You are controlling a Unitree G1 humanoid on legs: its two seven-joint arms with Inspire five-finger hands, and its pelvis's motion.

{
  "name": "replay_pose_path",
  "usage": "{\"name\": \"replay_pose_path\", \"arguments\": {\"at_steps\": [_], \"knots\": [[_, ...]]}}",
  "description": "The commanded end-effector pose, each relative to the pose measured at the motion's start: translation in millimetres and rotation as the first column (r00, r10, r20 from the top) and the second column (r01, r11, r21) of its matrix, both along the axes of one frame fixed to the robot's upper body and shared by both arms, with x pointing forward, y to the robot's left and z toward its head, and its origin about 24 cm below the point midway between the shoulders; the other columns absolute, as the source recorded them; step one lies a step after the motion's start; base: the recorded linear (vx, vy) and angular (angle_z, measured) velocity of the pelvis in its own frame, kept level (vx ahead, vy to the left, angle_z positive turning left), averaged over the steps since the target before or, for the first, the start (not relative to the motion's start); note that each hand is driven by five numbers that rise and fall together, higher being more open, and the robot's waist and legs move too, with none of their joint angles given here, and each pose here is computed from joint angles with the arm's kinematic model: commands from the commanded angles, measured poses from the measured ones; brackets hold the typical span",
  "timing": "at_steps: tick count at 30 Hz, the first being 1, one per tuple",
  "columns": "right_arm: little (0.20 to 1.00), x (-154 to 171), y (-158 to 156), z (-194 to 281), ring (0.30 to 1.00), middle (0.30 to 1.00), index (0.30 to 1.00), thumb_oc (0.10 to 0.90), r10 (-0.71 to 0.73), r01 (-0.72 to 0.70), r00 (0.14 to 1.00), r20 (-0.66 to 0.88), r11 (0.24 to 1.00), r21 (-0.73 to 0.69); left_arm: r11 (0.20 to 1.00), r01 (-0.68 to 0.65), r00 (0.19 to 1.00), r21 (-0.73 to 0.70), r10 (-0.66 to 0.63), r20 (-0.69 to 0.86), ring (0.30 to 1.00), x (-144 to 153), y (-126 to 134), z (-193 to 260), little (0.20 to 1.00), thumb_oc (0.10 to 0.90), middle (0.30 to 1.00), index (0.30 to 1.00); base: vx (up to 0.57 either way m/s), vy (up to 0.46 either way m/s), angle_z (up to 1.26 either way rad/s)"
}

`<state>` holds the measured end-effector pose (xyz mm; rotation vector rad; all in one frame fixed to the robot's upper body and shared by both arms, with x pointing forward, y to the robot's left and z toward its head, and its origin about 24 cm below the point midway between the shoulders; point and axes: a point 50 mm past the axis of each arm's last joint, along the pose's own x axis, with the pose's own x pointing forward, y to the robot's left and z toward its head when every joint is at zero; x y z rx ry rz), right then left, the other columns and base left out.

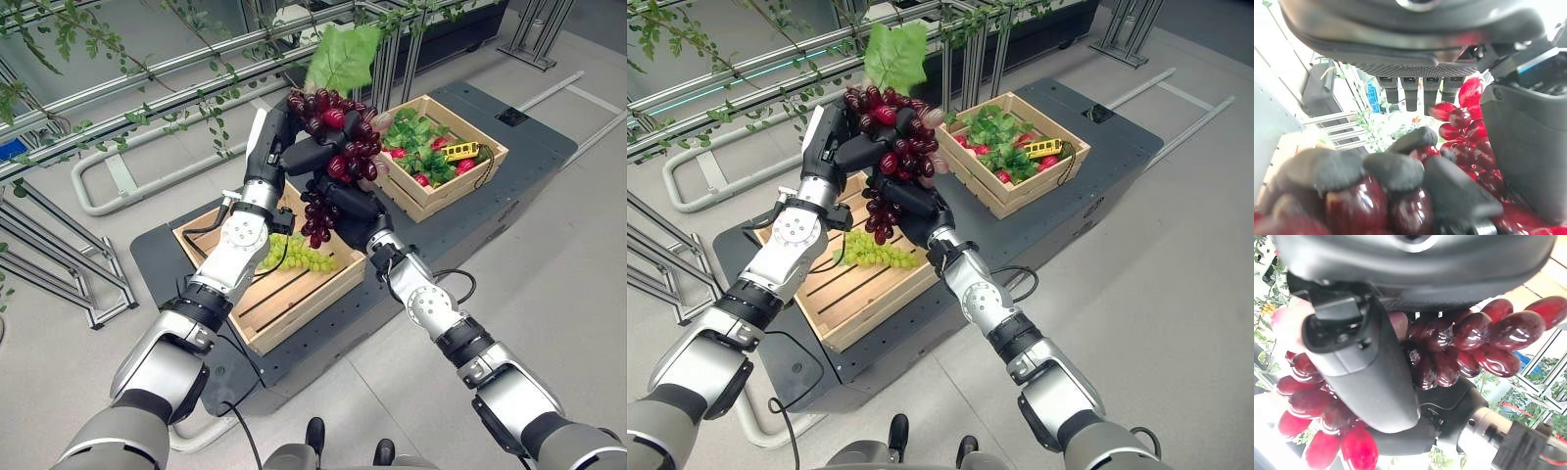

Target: Pick up the fruits from the basket on one side to the basket on the other side

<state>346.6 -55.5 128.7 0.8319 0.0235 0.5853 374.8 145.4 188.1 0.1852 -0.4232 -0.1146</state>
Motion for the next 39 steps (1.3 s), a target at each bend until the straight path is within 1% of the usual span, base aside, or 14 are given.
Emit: {"name": "replay_pose_path", "arguments": {"at_steps": [1, 2, 4, 6, 10, 16, 21, 23, 27, 29, 33, 36, 38, 39], "knots": [[0.3, 3, -20, 66, 0.3, 0.3, 0.3, 0.4, -0.155, 0.072, 0.945, 0.289, 0.958, 0.277, 0.99, -0.144, 0.987, -0.006, 0.144, -0.077, 0.9, 12, 30, -19, 0.9, 0.8, 0.9, 0.9, 0.0, 0.0, 0.0], [0.3, 3, -21, 67, 0.3, 0.3, 0.3, 0.4, -0.156, 0.074, 0.943, 0.295, 0.959, 0.272, 0.99, -0.143, 0.987, -0.004, 0.142, -0.079, 0.9, 12, 29, -19, 0.9, 0.8, 0.9, 0.9, 0.04, -0.023, -0.01], [0.3, 8, -24, 78, 0.3, 0.3, 0.3, 0.4, -0.171, 0.108, 0.926, 0.337, 0.975, 0.197, 0.994, -0.11, 0.987, 0.014, 0.111, -0.118, 0.9, 13, 26, -27, 0.9, 0.8, 0.9, 0.9, 0.04, -0.016, -0.01], [0.3, 13, -30, 84, 0.3, 0.3, 0.3, 0.4, -0.176, 0.13, 0.919, 0.352, 0.98, 0.152, 0.995, -0.1, 0.985, 0.012, 0.1, -0.14, 0.9, 13, 26, -31, 0.9, 0.8, 0.9, 0.9, 0.0, 0.0, 0.0], [0.3, 27, -45, 90, 0.3, 0.3, 0.3, 0.4, -0.204, 0.189, 0.914, 0.35, 0.979, 0.078, 0.991, -0.133, 0.972, -0.005, 0.129, -0.197, 0.9, 11, 36, -47, 0.9, 0.8, 0.9, 0.9, 0.03, -0.003, -0.02], [0.3, 28, -57, 91, 0.3, 0.3, 0.3, 0.4, -0.239, 0.215, 0.908, 0.343, 0.971, 0.107, 0.984, -0.175, 0.959, 0.02, 0.175, -0.223, 0.9, 5, 45, -64, 0.9, 0.8, 0.9, 0.9, 0.02, -0.003, -0.05], [0.3, 27, -64, 81, 0.3, 0.3, 0.3, 0.4, -0.269, 0.263, 0.902, 0.339, 0.963, 0.063, 0.979, -0.203, 0.956, 0.009, 0.2, -0.213, 0.9, 1, 51, -67, 0.9, 0.8, 0.9, 0.9, 0.0, -0.004, -0.02], [0.3, 23, -70, 74, 0.3, 0.3, 0.3, 0.4, -0.283, 0.282, 0.898, 0.337, 0.958, 0.054, 0.972, -0.234, 0.954, -0.021, 0.226, -0.197, 0.9, -3, 58, -68, 0.9, 0.8, 0.9, 0.9, -0.01, -0.003, -0.03], [0.3, 18, -79, 65, 0.3, 0.3, 0.3, 0.4, -0.316, 0.302, 0.893, 0.321, 0.949, 0.095, 0.965, -0.246, 0.958, -0.089, 0.229, -0.173, 0.9, -11, 65, -70, 0.9, 0.8, 0.9, 0.9, -0.03, -0.015, -0.09], [0.3, 13, -82, 59, 0.3, 0.3, 0.3, 0.4, -0.332, 0.315, 0.888, 0.319, 0.943, 0.104, 0.962, -0.245, 0.96, -0.117, 0.224, -0.17, 0.9, -16, 64, -76, 0.9, 0.8, 0.9, 0.9, -0.03, -0.011, -0.07], [0.3, 3, -87, 45, 0.3, 0.3, 0.3, 0.4, -0.367, 0.371, 0.871, 0.328, 0.927, 0.052, 0.96, -0.246, 0.955, -0.137, 0.215, -0.206, 0.9, -29, 63, -95, 0.9, 0.8, 0.9, 0.9, -0.02, -0.002, -0.04], [0.3, -11, -102, 27, 0.3, 0.3, 0.3, 0.4, -0.412, 0.423, 0.854, 0.317, 0.905, 0.037, 0.969, -0.196, 0.959, -0.149, 0.158, -0.235, 0.9, -46, 57, -116, 0.9, 0.8, 0.9, 0.9, -0.02, -0.007, -0.15], [0.3, -23, -109, 11, 0.3, 0.3, 0.3, 0.4, -0.436, 0.458, 0.844, 0.312, 0.889, 0.001, 0.964, -0.2, 0.948, -0.177, 0.145, -0.283, 0.9, -60, 53, -133, 0.9, 0.8, 0.9, 0.9, -0.01, -0.002, -0.23], [0.3, -24, -110, 10, 0.3, 0.3, 0.3, 0.4, -0.441, 0.465, 0.842, 0.31, 0.885, -0.006, 0.962, -0.202, 0.946, -0.184, 0.142, -0.291, 0.9, -62, 53, -135, 0.9, 0.8, 0.9, 0.9, -0.01, 0.001, -0.25]]}}
